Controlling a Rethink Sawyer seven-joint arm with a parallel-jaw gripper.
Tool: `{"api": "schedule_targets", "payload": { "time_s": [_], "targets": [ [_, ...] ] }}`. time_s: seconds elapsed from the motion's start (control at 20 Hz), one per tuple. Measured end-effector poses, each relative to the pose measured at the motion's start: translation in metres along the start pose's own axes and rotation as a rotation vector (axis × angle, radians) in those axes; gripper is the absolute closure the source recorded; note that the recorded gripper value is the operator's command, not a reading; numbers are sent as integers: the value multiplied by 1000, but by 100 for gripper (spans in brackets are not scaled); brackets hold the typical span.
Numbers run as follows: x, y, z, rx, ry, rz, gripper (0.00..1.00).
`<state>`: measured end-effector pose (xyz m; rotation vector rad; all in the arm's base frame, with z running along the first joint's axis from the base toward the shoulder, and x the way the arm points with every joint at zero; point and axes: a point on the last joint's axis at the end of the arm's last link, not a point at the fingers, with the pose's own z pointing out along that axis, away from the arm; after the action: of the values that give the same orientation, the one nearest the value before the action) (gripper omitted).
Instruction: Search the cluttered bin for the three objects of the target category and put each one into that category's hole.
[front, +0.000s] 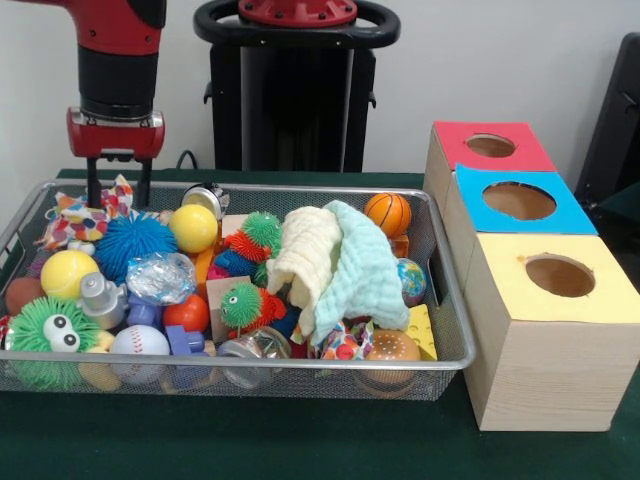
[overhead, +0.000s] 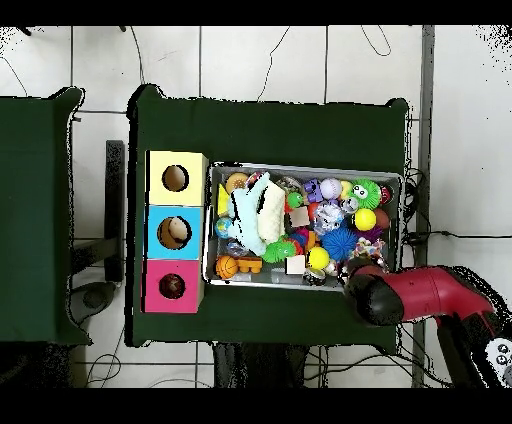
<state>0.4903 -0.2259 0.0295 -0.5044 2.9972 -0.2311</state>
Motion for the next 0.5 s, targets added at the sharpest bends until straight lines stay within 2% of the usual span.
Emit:
{"api": "schedule_targets", "payload": {
  "time_s": [0.5],
  "targets": [
    [8,-8,5,17,12,-5,0]
  ]
}}
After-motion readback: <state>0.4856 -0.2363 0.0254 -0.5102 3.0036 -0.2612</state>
